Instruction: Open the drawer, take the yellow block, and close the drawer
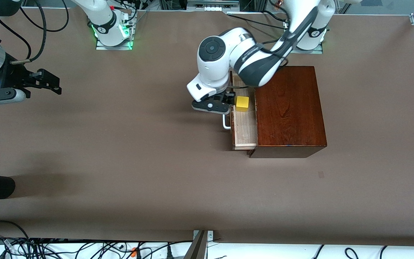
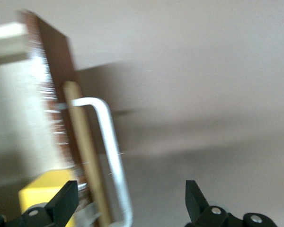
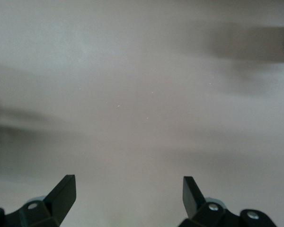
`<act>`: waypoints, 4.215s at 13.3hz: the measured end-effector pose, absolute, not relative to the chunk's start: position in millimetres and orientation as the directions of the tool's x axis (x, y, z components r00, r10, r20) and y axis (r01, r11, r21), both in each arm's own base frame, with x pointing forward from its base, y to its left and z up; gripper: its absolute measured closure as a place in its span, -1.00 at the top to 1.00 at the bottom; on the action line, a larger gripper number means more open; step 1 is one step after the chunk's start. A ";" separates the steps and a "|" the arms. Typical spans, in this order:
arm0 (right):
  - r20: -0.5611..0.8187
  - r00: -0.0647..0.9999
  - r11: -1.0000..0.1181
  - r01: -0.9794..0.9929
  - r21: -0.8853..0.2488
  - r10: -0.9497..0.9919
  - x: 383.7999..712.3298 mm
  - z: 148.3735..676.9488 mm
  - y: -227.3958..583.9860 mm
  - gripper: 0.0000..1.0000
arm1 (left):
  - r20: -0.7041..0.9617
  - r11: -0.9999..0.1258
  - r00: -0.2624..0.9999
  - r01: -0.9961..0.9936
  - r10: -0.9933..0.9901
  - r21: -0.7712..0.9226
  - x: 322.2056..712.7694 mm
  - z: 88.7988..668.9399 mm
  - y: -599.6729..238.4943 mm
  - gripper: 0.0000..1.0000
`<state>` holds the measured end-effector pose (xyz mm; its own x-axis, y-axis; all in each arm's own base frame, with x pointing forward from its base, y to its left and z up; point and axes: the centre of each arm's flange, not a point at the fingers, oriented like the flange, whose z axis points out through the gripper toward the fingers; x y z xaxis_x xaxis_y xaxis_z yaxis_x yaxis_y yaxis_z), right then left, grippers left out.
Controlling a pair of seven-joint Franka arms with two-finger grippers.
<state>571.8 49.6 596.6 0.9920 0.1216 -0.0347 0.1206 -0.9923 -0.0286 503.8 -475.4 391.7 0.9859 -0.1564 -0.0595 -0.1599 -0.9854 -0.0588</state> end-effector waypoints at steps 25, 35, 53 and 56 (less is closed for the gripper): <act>0.168 0.443 -0.438 0.897 -0.065 0.881 464.8 462.9 564.2 1.00 | -0.048 -0.991 0.990 -0.134 -0.133 -0.008 553.6 570.9 -47.2 1.00; 0.162 0.233 -0.252 0.961 0.110 0.959 422.4 372.1 652.8 1.00 | -0.048 -0.991 0.990 -0.133 -0.132 -0.008 553.6 571.0 -46.7 1.00; 0.113 0.199 -0.214 0.966 0.148 0.974 420.6 333.8 659.0 1.00 | -0.063 -0.991 0.989 -0.137 -0.136 -0.007 551.3 570.5 -47.4 1.00; 0.116 0.198 -0.214 0.965 0.149 0.973 420.5 336.4 659.9 1.00 | -0.063 -0.991 0.989 -0.137 -0.136 -0.007 551.2 570.5 -47.4 1.00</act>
<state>420.5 659.9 336.4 0.1980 0.9733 0.1157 0.9654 -0.2141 0.1489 551.2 -47.4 570.5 0.9887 -0.1360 -0.0631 -0.1367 -0.9906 -0.0073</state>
